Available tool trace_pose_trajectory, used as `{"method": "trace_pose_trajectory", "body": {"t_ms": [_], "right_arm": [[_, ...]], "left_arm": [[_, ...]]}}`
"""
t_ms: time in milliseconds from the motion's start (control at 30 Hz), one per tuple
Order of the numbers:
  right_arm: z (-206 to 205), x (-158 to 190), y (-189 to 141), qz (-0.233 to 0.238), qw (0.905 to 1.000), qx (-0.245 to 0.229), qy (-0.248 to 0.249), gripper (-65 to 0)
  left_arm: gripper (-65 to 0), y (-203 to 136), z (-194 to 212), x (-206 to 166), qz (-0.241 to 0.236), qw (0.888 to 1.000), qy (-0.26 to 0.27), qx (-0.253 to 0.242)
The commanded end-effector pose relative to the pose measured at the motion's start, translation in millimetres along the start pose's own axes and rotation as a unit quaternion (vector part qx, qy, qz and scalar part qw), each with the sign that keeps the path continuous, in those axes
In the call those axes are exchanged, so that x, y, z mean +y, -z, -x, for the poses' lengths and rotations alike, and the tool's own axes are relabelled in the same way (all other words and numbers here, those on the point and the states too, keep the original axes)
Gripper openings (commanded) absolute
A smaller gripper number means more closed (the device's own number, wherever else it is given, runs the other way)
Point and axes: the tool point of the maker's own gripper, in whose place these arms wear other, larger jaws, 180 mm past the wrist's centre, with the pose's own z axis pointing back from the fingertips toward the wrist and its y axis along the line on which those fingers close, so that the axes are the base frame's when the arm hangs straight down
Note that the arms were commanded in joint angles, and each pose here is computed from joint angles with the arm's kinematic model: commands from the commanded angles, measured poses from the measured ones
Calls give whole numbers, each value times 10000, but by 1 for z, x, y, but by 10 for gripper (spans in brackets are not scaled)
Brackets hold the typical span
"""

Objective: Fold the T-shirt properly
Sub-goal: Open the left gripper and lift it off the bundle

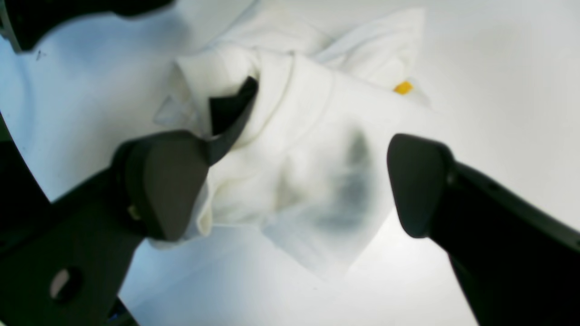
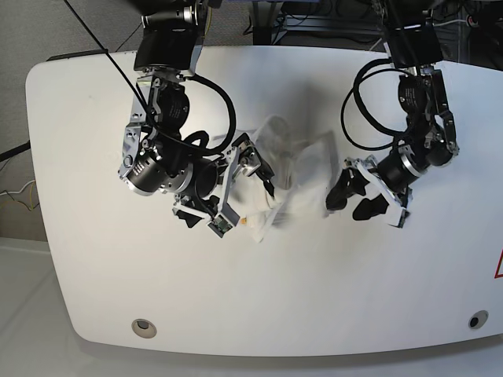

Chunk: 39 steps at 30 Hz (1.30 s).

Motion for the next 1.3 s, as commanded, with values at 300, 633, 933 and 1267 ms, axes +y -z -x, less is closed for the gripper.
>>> {"method": "trace_pose_trajectory", "body": {"t_ms": [300,633,933,1267], "right_arm": [[-13,-1,8,-153,9998,-124,27,-25],[-8,-10,3,-39,10000,-65,-21,-25],[-9,-32,-8,197,9995,-182,171,-25],[-12,-45,-20,418,9986,-280,172,-25]], "left_arm": [[-250,0,-39,-1,-17,9995,158,-284],[-250,18,-56,-64,582,9955,510,-541],[-250,34,-54,-104,1093,9903,729,-442],[-250,43,-54,-126,1348,9873,690,-475]]}}
